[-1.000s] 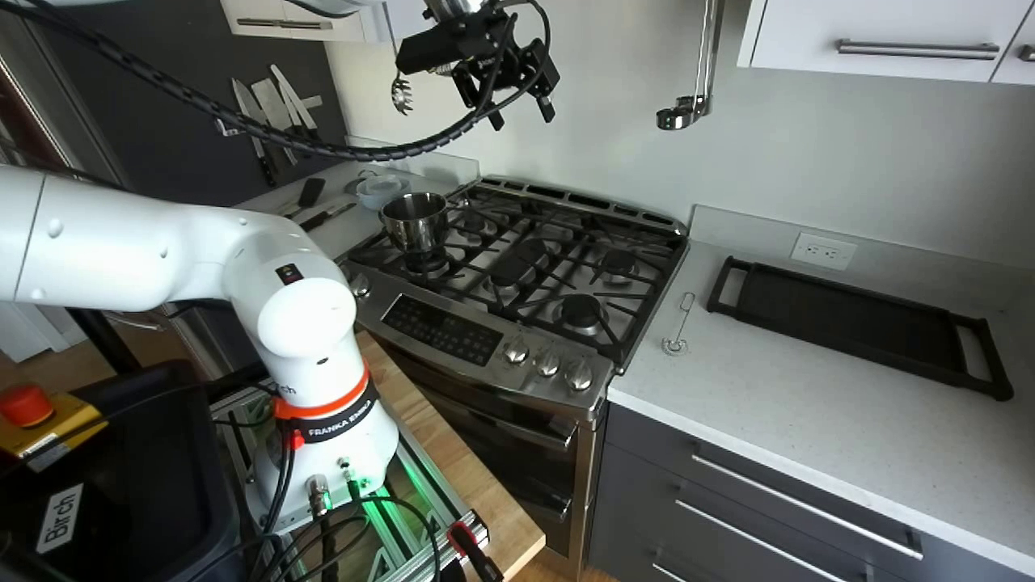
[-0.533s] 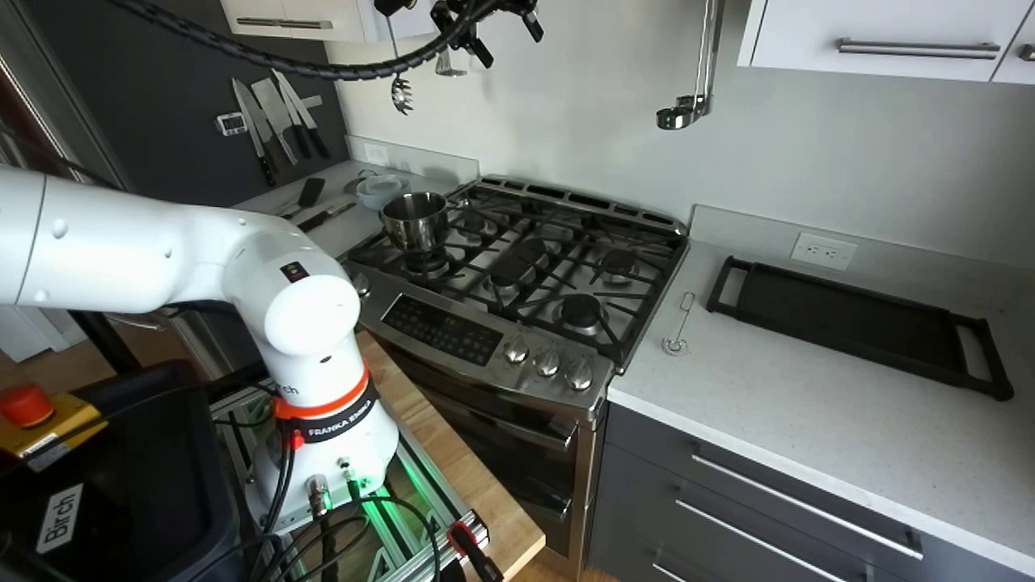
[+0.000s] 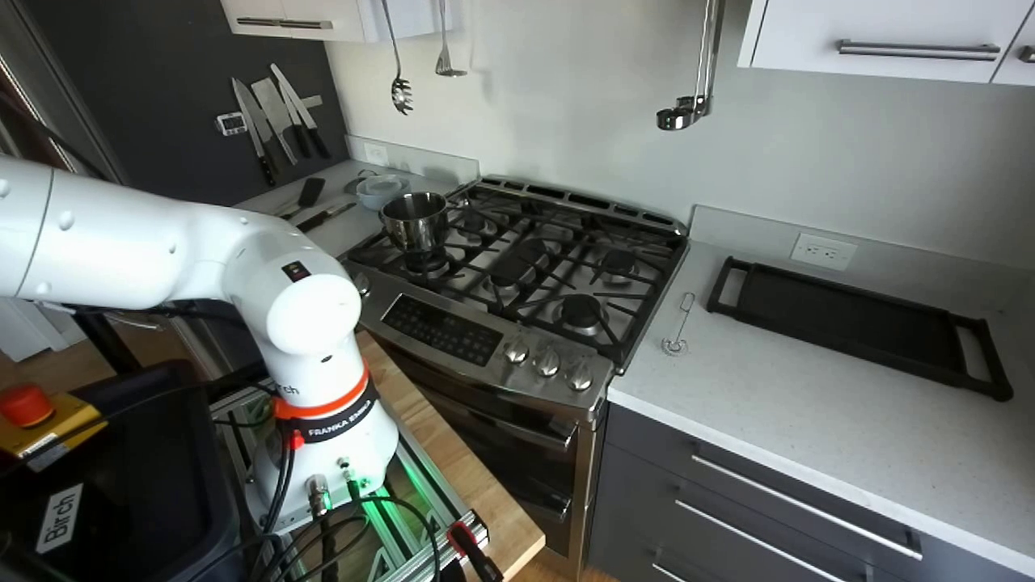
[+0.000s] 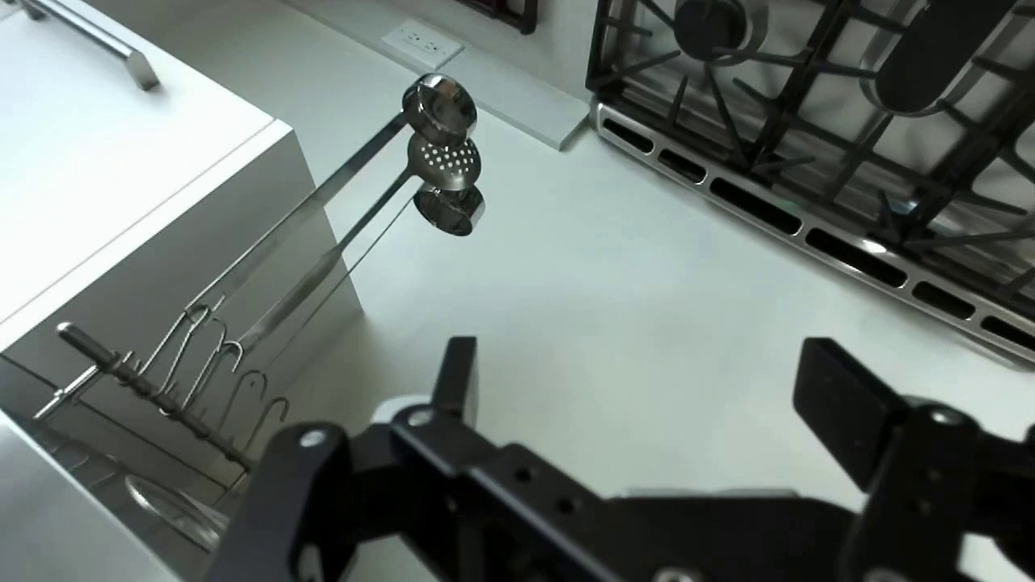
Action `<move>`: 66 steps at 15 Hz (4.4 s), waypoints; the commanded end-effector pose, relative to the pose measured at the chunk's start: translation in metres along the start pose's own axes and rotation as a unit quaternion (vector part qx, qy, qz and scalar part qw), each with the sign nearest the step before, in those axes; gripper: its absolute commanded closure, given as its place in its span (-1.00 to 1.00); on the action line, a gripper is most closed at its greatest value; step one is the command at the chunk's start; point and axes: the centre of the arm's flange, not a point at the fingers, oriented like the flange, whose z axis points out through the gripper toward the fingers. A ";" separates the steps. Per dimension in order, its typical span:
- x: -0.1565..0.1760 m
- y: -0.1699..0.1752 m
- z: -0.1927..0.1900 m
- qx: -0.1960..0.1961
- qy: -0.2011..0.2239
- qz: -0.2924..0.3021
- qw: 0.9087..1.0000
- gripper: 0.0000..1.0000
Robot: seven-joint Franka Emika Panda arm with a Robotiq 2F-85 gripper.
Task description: Remove the container on the left side of the rack at the top and move it to the right
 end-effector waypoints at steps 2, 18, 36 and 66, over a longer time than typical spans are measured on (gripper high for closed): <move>0.002 0.000 -0.001 -0.001 0.001 -0.001 1.000 -1.00; 0.094 -0.045 -0.128 -0.041 0.128 -0.056 0.989 -1.00; 0.116 -0.044 -0.170 -0.036 0.192 0.095 0.976 -1.00; 0.200 -0.047 -0.146 -0.012 0.308 0.257 0.916 -1.00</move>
